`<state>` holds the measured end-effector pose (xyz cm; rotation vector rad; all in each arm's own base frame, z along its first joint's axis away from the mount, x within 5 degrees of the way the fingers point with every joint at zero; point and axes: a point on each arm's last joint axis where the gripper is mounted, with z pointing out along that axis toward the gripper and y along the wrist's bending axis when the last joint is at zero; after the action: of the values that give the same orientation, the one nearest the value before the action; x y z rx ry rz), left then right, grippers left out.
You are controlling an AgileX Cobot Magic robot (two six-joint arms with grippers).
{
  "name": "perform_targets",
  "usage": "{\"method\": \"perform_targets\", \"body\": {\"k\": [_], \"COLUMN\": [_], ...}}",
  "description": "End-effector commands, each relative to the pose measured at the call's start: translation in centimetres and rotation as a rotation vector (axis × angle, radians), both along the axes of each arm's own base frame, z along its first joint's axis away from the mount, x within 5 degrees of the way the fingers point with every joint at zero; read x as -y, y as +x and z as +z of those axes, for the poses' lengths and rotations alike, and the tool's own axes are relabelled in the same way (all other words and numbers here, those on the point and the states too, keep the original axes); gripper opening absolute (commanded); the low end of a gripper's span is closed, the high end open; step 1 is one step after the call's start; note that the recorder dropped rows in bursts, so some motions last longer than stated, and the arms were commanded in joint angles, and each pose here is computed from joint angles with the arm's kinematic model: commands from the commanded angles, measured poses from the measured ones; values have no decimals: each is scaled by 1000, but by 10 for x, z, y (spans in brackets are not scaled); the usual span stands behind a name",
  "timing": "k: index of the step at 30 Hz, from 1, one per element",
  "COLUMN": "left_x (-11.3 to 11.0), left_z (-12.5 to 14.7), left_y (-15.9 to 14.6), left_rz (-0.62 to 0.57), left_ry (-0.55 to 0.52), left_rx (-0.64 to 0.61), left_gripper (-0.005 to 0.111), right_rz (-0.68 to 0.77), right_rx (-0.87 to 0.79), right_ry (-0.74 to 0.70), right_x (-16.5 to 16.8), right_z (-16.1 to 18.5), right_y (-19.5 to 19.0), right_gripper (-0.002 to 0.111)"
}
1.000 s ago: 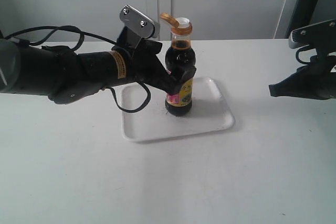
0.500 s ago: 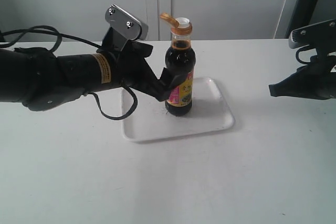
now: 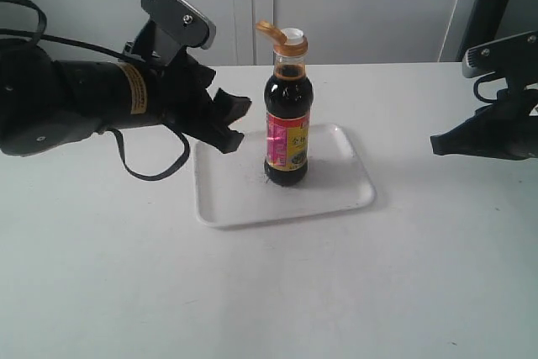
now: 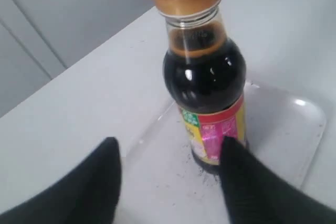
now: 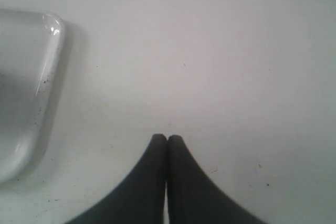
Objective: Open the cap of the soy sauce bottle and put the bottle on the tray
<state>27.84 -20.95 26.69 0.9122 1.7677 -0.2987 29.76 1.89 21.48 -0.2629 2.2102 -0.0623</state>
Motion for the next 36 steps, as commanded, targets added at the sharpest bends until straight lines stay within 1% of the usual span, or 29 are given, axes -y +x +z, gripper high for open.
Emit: {"method": "perform_targets", "body": {"k": [1,3,4,6,8,9,12,16,20,21,22,23,24,25,26,29,32,36], "left_x": [-12,-21,-25,-35,-49,-60,-76,-99,-117,-122,-124,-128,-129,-134,-137,-144,-154,-164], "left_z": [8,12,15,17,19,20,22,29,34,34,35,37,38,43,47,54,56,54], "left_y": [-4,-2,-1,2,8,13,19,25,26,24,22,19,17,13,10,6,3,-3], "left_rz": [29,52,62,102,169,225,317,468,576,617,632,662,670,690,679,626,606,633], "left_ry": [84,107,117,129,164,195,250,334,404,421,437,484,501,537,545,508,461,499], "left_rx": [26,40,46,41,24,-1,-47,-136,-210,-258,-282,-330,-354,-423,-501,-640,-743,-822], "left_gripper": [26,4,0,1,0,0,0,0,0,0,0,0,0,0,0,0,0,0], "right_rz": [-2,-2,-1,-1,-1,-1,-1,-1,-1,-1,2,6,7,9,11,25,60,113], "right_rx": [0,-2,-4,-8,-8,-8,-8,-8,-8,-8,-15,-23,-29,-43,-56,-63,-73,-130], "right_ry": [-5,-5,-5,-5,-5,-5,-5,-5,-5,-5,-4,-4,-4,-3,-2,-1,-1,1], "right_x": [2,2,1,1,1,1,1,1,1,1,1,0,0,0,0,-4,-14,-27], "right_z": [-1,-1,-1,-2,-2,-2,-2,-2,-2,-2,-2,-3,-3,-4,-5,-4,-1,-1], "right_y": [0,0,0,-1,-1,-1,-1,-1,-1,-1,-1,-2,-2,-3,-4,-5,-9,-15], "right_gripper": [0,0,0,0,0,0,0,0,0,0,0,0,0,0,0,0,0,0]}}
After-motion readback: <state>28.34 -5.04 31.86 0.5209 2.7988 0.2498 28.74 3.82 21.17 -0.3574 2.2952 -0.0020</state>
